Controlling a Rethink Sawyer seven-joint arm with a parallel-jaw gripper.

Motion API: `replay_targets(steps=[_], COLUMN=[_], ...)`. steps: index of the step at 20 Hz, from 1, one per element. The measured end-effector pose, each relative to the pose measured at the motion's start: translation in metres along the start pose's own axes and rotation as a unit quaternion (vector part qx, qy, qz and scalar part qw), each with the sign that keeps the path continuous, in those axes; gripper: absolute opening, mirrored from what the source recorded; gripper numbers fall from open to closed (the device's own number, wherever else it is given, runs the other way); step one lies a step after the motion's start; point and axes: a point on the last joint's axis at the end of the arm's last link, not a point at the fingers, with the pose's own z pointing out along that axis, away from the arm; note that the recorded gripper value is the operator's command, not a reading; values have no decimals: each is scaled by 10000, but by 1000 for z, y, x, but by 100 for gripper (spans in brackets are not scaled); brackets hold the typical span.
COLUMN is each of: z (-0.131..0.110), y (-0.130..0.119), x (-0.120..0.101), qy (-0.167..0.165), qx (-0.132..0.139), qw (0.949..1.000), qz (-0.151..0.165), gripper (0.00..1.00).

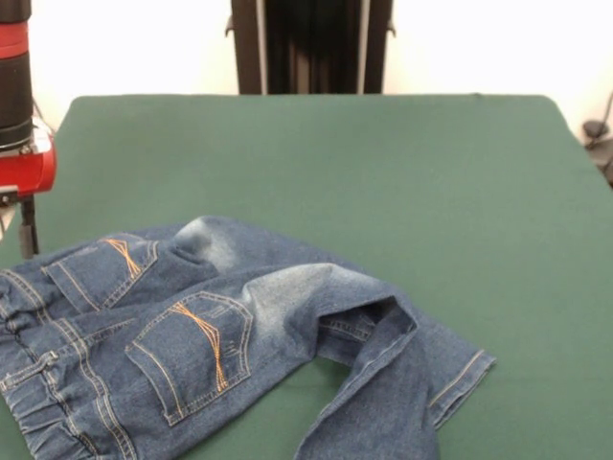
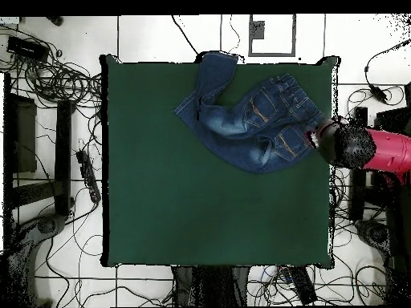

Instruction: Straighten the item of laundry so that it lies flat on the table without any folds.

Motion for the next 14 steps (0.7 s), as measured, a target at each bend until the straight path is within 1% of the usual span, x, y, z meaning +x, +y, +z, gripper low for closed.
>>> replay_targets(steps=[2,5,8,11,14], z=[-1,-4,-4,2,11], y=[-5,-23,-39,-54,-61], x=[1,4,4,6,9], qy=[48,136,148,127,130], qx=[17,101,194,286,314], qw=[10000,9998,9995,9989,9985], qz=[27,128,224,342,429], gripper=[100,100,100,100,100])
